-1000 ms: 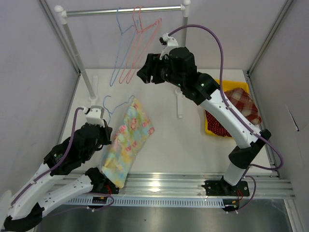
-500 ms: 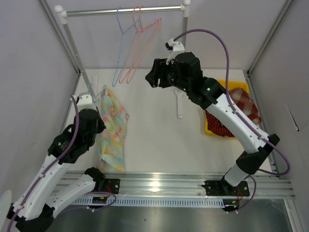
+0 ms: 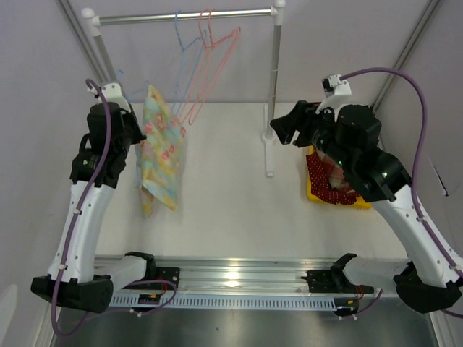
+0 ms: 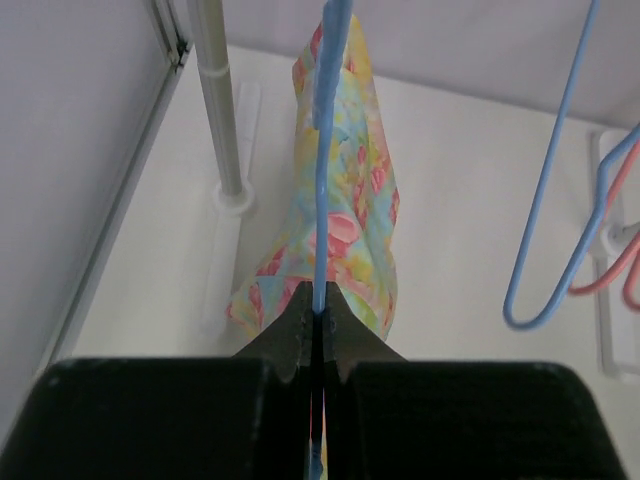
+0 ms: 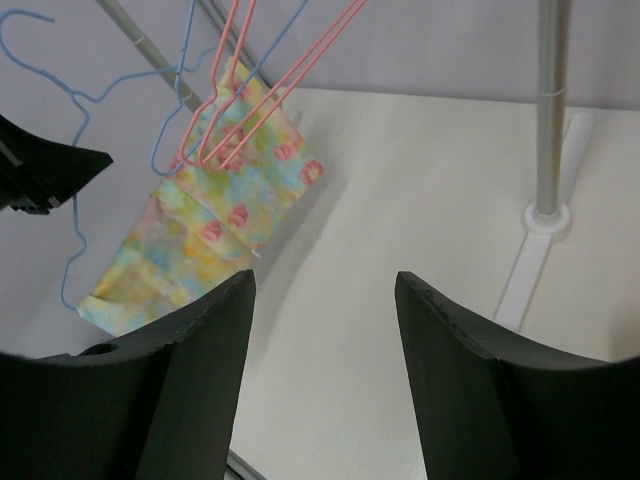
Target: Place the skirt on the hanger
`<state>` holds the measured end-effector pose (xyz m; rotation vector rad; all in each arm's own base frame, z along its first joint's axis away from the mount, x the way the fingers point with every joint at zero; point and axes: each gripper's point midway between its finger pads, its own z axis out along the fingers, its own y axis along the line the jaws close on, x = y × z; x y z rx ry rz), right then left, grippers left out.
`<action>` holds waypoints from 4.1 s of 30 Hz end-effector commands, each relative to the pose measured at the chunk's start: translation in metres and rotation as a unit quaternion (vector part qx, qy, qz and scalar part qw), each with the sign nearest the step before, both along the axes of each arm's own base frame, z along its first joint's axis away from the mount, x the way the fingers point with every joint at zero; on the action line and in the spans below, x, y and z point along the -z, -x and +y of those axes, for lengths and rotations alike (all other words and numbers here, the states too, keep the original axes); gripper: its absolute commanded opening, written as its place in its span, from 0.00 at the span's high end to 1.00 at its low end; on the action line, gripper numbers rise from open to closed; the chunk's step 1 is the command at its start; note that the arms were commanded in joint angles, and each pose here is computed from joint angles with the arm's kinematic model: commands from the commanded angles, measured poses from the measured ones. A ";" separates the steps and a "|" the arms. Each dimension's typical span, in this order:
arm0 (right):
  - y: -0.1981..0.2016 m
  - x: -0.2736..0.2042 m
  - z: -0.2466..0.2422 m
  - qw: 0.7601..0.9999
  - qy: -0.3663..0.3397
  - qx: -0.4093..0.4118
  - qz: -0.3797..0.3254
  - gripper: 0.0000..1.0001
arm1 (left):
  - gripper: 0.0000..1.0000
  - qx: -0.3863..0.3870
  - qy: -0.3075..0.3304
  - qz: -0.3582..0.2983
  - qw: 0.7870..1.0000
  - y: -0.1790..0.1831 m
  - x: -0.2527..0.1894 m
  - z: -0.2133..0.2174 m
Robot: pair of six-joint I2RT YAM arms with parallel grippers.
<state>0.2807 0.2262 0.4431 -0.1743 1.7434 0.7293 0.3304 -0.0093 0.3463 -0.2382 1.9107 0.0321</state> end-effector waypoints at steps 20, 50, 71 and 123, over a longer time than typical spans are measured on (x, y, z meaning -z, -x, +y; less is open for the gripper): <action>0.013 -0.014 -0.048 0.999 0.005 0.030 -0.036 0.35 | 1.00 0.057 -0.025 -0.169 0.984 -0.086 -0.164 0.019; 0.001 0.022 -0.046 0.999 0.021 0.026 -0.007 0.35 | 1.00 0.020 0.023 -0.098 0.995 -0.147 -0.106 0.056; -0.005 0.061 -0.063 0.995 0.047 0.076 0.046 0.34 | 0.43 0.019 0.040 -0.114 0.992 -0.100 -0.137 0.049; -0.122 0.344 -0.331 0.803 0.003 0.453 0.388 0.30 | 0.36 0.464 0.085 0.067 0.879 0.131 0.089 -0.248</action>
